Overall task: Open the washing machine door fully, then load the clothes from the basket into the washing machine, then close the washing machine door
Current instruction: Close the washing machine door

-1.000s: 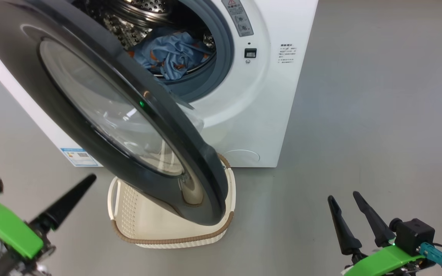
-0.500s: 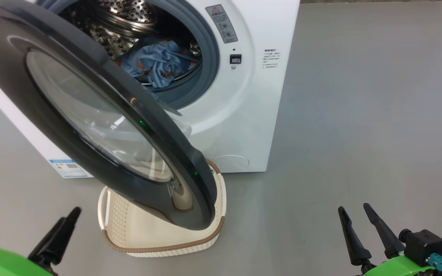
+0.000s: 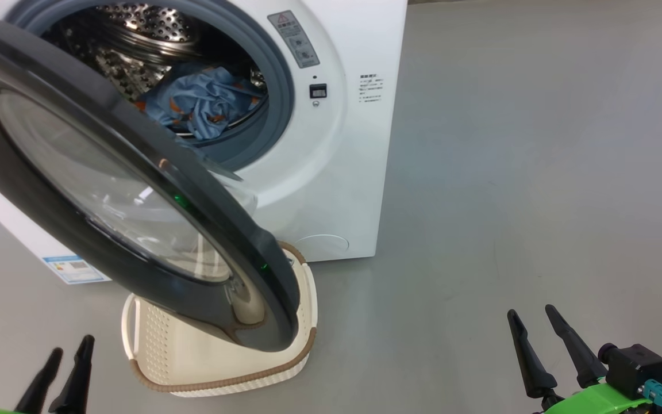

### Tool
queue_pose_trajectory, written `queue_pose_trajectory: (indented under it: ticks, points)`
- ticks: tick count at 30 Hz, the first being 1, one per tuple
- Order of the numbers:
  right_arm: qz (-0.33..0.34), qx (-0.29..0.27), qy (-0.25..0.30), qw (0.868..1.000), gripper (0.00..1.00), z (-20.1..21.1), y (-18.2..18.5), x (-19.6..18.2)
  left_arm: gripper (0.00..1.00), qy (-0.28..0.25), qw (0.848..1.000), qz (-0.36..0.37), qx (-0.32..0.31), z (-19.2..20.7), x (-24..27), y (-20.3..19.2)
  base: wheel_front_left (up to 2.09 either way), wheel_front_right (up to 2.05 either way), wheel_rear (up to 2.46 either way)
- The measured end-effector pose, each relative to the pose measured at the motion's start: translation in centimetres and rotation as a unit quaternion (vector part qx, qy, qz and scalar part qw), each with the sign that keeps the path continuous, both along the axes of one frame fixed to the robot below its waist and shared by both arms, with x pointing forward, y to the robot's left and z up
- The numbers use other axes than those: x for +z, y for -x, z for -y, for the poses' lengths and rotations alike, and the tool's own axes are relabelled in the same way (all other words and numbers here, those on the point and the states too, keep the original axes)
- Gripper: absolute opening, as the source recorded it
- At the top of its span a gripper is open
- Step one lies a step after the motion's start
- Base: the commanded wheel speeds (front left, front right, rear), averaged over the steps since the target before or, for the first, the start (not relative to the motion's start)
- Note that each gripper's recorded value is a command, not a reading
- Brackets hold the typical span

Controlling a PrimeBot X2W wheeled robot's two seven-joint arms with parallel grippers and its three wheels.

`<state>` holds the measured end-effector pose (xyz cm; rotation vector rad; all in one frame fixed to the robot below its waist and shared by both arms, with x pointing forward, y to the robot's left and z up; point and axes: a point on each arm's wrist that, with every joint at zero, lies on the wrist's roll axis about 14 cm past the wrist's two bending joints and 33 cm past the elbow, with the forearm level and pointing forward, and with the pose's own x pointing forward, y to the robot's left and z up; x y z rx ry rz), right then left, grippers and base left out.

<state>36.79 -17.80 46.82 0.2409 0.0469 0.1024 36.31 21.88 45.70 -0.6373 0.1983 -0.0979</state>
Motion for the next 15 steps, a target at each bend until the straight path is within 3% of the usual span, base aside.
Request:
queue_pose_trajectory:
  ticks: [15]
  points:
    - [0.006, -0.032, 0.002, 0.999, 1.0, 2.1, 0.7, 0.5, 1.0, -0.154, 0.985, 0.082, 0.0, 1.1, 2.1, -1.2, 0.0, 0.0, 0.0]
